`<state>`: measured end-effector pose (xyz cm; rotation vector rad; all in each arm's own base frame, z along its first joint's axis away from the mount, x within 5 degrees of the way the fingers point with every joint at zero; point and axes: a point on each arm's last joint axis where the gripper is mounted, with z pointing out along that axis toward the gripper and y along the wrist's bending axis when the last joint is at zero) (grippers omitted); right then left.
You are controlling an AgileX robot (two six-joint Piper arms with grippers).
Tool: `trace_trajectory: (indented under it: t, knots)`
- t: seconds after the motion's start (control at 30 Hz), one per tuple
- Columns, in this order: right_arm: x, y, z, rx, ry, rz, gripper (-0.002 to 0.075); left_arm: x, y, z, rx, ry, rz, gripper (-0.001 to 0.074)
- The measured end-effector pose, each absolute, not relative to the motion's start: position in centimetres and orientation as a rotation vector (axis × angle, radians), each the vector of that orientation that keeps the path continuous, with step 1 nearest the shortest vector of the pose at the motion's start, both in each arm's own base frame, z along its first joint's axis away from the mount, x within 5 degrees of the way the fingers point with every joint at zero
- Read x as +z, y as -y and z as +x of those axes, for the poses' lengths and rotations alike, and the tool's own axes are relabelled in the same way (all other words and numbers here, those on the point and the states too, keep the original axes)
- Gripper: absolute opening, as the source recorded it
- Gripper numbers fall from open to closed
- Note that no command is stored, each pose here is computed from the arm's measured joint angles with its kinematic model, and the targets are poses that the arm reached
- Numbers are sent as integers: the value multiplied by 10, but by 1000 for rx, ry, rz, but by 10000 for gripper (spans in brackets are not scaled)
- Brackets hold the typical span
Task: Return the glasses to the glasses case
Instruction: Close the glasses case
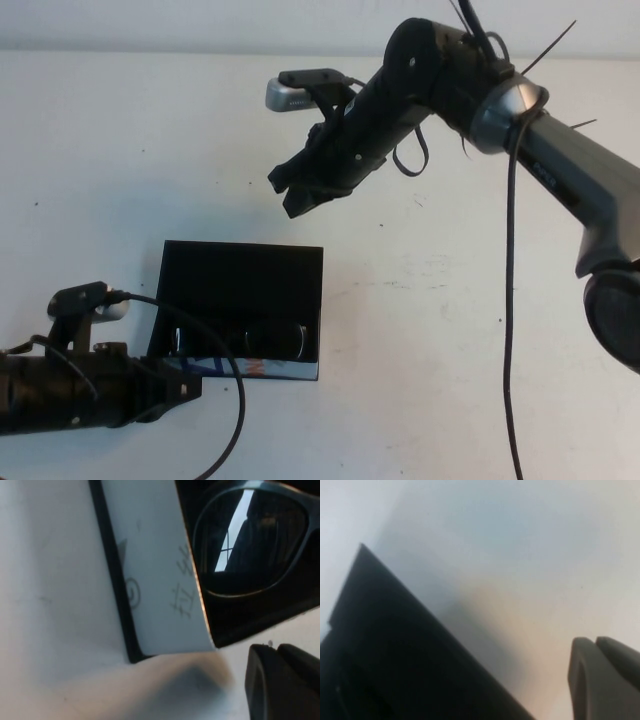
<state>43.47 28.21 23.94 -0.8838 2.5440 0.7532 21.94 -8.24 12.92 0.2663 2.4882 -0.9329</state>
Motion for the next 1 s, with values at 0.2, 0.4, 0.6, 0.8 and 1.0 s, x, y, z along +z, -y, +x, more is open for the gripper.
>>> trace_trajectory:
  t: [0.2,0.4,0.6,0.8,1.0]
  knots:
    - [212,-287,438,805,-2600,-869,-11,129,82,219,-926,-2486,277,-3]
    - [203,-289,432,880,-2664,-896,-11,129,82,220,-925,-2486,276,-3]
    - [205,-291,431,917,-2660,-888,-11,129,82,220,-925,-2486,275,-3]
    - [206,-294,430,949,-2656,-883,-11,129,82,220,-925,-2486,275,-3]
    - [221,-302,412,957,-2648,-926,-11,129,82,220,-923,-2486,273,-3]
